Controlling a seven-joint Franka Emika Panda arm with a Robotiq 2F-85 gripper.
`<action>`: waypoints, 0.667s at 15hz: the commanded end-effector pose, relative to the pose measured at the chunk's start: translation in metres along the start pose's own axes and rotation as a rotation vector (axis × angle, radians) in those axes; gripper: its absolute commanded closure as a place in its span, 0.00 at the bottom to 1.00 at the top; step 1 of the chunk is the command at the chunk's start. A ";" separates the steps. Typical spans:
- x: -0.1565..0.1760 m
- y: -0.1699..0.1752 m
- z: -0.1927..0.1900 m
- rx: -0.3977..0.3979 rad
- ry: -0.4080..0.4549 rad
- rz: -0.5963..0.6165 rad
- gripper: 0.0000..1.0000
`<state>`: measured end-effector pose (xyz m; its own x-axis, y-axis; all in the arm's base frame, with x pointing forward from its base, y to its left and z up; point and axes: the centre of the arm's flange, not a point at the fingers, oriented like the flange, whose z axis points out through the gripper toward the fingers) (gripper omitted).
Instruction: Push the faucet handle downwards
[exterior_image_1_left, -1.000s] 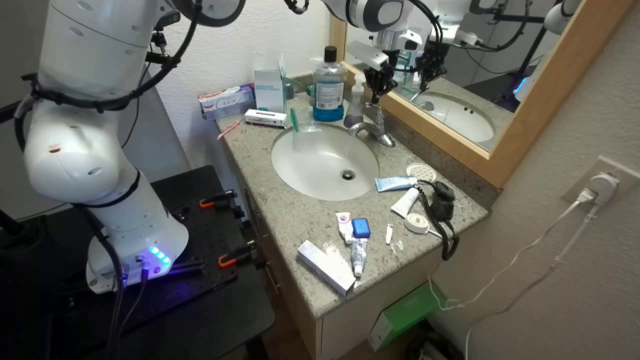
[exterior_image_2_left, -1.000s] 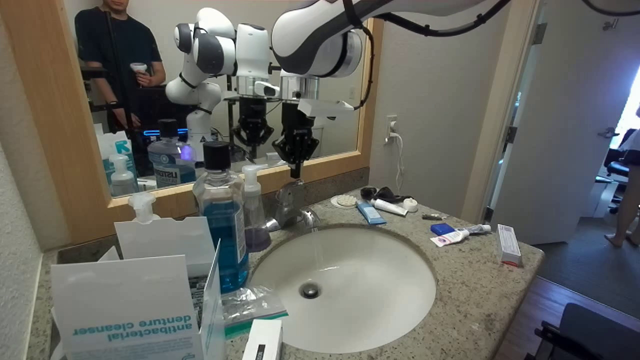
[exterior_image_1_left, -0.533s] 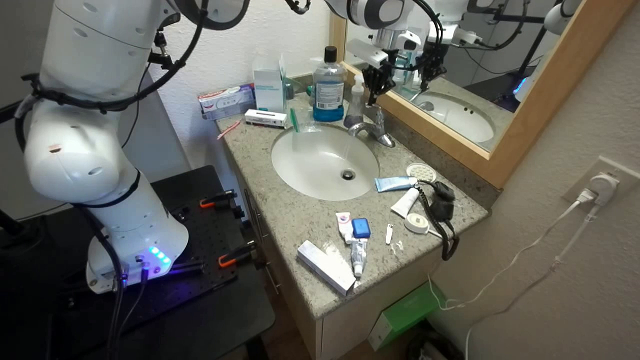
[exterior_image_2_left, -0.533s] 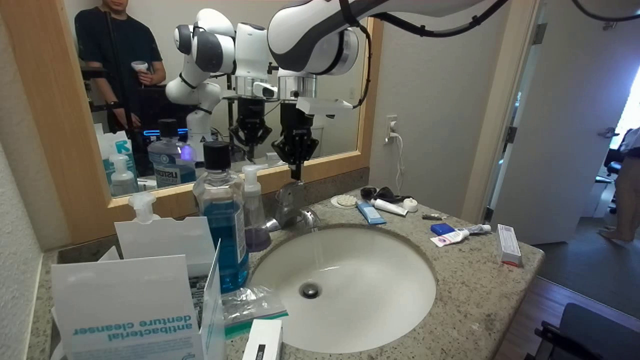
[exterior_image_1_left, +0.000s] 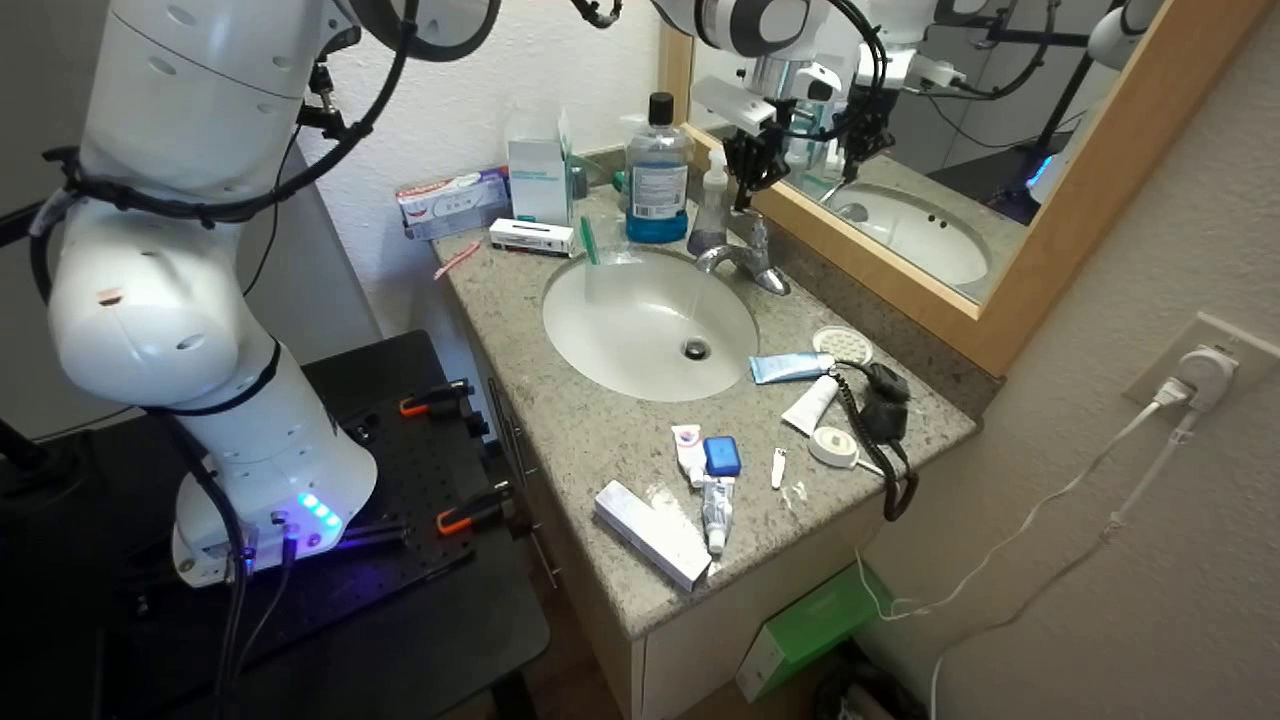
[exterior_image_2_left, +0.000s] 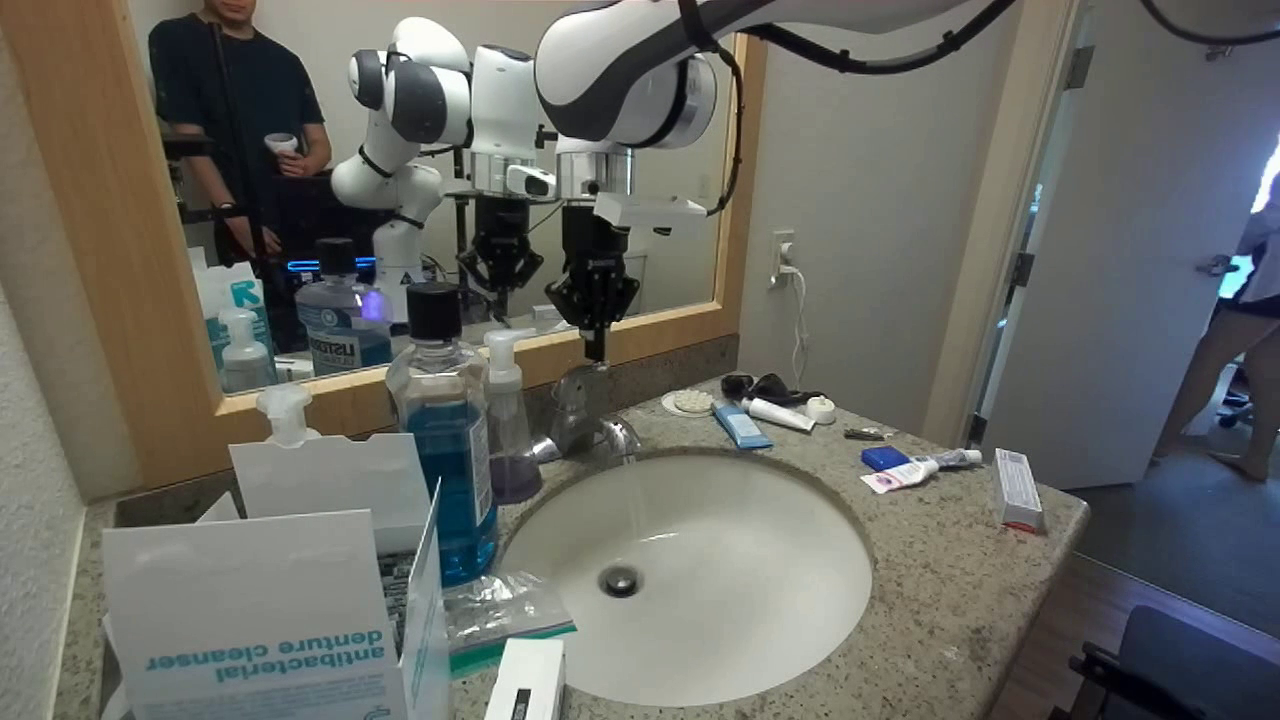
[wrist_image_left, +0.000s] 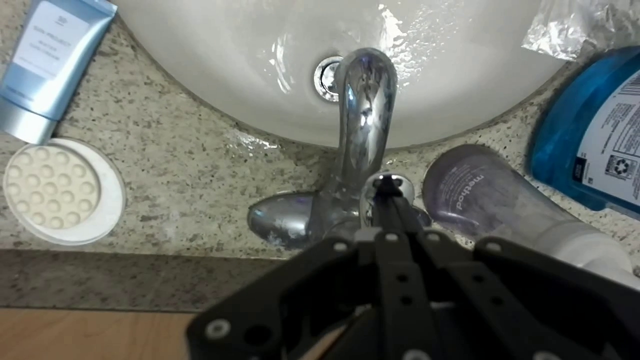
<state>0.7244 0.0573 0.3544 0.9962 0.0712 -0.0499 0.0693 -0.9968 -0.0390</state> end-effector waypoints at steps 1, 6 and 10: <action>0.009 0.005 0.006 0.003 -0.041 -0.001 1.00; 0.014 0.012 0.012 0.025 -0.060 0.002 1.00; 0.020 0.018 0.021 0.040 -0.107 0.009 1.00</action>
<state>0.7290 0.0503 0.3455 0.9923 0.0576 -0.1093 0.0519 -0.9971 -0.0549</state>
